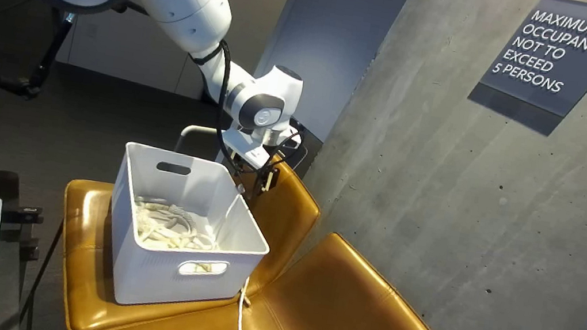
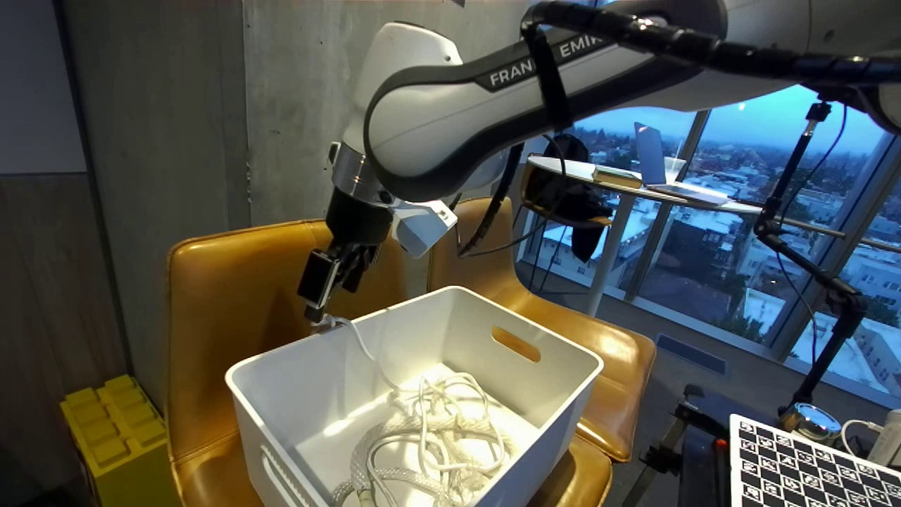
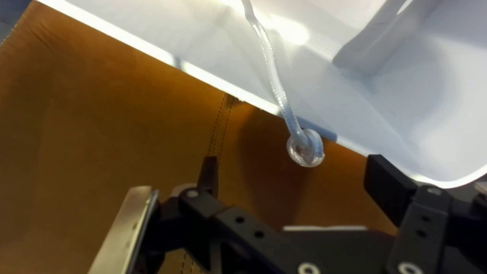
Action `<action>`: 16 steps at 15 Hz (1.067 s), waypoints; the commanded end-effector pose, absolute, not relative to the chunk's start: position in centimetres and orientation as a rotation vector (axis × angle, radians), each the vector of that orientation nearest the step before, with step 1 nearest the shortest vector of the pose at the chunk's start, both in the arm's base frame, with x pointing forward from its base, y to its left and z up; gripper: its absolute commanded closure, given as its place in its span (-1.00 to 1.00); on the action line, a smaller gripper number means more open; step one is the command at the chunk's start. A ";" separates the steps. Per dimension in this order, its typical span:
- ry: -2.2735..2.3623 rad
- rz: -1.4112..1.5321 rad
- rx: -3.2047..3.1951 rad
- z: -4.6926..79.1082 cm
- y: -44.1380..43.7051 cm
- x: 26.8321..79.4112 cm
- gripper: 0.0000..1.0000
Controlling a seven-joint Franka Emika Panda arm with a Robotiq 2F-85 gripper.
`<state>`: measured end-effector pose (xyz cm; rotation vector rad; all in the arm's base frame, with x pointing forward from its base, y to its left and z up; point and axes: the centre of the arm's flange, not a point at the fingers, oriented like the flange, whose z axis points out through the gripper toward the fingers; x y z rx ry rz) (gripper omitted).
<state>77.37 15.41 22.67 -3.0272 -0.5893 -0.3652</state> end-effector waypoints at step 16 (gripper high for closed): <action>-0.573 -0.399 -3.030 22.9 15.1 76.6 0.97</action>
